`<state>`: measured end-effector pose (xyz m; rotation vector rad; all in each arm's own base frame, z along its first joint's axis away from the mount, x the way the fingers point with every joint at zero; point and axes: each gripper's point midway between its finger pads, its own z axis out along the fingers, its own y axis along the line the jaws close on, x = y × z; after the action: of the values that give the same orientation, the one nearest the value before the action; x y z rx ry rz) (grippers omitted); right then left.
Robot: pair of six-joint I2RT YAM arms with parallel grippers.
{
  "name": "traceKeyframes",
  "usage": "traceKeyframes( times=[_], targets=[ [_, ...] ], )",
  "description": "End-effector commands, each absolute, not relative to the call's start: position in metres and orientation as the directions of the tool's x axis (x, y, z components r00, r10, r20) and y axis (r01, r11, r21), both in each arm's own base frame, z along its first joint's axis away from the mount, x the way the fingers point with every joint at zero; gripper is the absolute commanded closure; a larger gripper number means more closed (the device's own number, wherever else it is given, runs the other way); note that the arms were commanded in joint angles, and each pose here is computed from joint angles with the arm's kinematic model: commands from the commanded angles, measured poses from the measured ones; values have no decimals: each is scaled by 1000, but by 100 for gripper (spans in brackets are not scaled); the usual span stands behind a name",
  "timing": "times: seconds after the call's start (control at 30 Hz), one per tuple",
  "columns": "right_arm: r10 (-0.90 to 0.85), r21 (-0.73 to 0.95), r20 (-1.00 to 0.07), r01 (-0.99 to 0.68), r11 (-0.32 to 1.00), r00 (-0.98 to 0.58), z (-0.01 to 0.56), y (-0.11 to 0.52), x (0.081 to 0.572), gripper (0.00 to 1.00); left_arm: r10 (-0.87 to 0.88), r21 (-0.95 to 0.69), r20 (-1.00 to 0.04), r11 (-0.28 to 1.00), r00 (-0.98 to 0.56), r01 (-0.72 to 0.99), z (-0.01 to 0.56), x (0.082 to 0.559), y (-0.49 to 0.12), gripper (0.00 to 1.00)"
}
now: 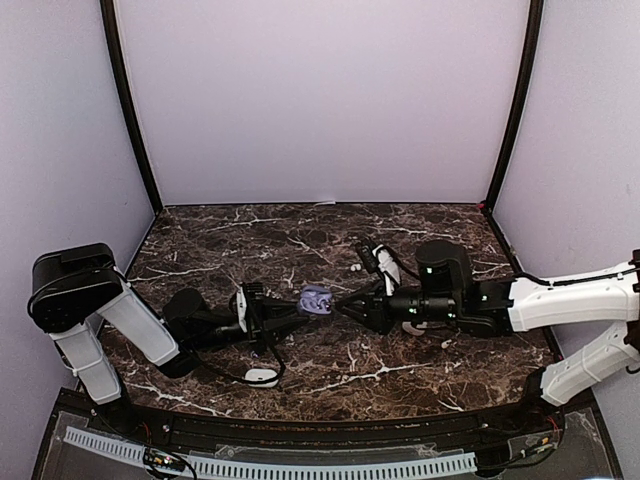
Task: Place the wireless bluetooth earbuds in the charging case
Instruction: Turn over the right earbud in the right side groove of the charging case.
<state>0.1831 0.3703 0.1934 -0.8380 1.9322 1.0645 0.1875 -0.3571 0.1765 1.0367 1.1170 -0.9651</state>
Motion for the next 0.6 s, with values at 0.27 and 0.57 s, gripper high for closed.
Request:
traceKeyframes(
  times=[0.27,0.57],
  targets=[
    [-114,404,-866,-817,412,-486,215,387,195,82,-232,221,-932,243,278,945,221,177,-353,84],
    [-113,420,-858,-811,407,-501,214,393,197,80,-235,221,-931,242,278,945,222,177,-353,84]
  ],
)
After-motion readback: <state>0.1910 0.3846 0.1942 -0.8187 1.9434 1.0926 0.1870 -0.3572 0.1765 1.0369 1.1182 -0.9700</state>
